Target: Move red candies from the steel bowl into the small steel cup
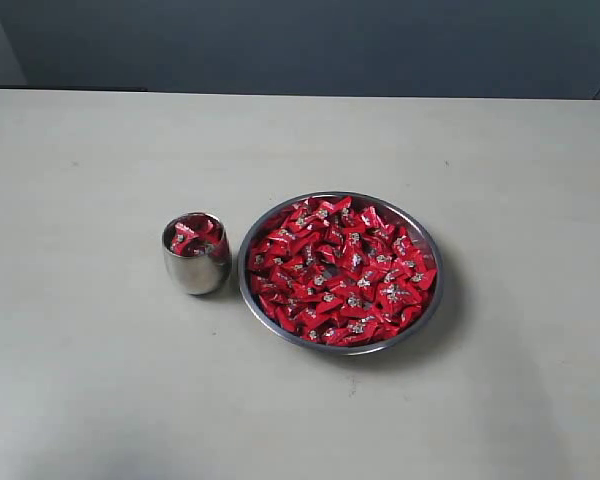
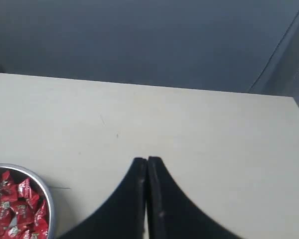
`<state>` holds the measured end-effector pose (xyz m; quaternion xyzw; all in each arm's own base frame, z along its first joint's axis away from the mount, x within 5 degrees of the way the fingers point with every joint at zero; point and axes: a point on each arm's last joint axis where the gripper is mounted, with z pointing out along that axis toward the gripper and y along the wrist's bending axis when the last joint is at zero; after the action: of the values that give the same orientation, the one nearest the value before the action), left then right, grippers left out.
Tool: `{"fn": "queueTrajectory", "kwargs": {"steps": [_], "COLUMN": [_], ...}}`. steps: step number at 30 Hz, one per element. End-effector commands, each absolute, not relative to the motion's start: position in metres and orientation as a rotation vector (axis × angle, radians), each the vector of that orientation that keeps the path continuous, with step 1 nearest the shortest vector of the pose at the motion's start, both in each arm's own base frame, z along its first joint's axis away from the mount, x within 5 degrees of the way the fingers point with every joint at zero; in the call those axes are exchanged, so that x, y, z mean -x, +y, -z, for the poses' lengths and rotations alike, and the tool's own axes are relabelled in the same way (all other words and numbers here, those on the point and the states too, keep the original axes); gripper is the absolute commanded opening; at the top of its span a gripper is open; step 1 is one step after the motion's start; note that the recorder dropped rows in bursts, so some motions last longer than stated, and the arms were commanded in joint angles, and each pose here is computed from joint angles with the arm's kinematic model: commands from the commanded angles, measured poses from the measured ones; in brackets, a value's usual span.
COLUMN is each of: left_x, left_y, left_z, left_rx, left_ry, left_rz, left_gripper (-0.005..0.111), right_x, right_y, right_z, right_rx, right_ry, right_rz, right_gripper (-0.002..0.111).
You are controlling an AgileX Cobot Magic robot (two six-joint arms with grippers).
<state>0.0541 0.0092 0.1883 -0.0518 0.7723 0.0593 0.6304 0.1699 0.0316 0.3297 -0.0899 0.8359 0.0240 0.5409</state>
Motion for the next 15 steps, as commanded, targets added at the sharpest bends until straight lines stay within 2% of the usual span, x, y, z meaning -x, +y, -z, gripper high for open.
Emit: {"fn": "queueTrajectory", "kwargs": {"steps": [1,15], "left_x": [-0.054,-0.054], "left_y": [0.009,0.009], "left_z": [-0.187,-0.187], "left_rx": [0.118,0.118], "left_ry": [1.766,1.766], "left_rz": [-0.134,-0.134], "left_gripper": [0.000,0.000], "right_x": [-0.153,-0.092], "right_y": [0.021,0.000], "right_z": [-0.327,-0.246], "right_rx": [0.160,0.046], "right_ry": [1.940,1.842], "right_rz": [-0.037,0.040], "right_gripper": [0.000,0.000]}}
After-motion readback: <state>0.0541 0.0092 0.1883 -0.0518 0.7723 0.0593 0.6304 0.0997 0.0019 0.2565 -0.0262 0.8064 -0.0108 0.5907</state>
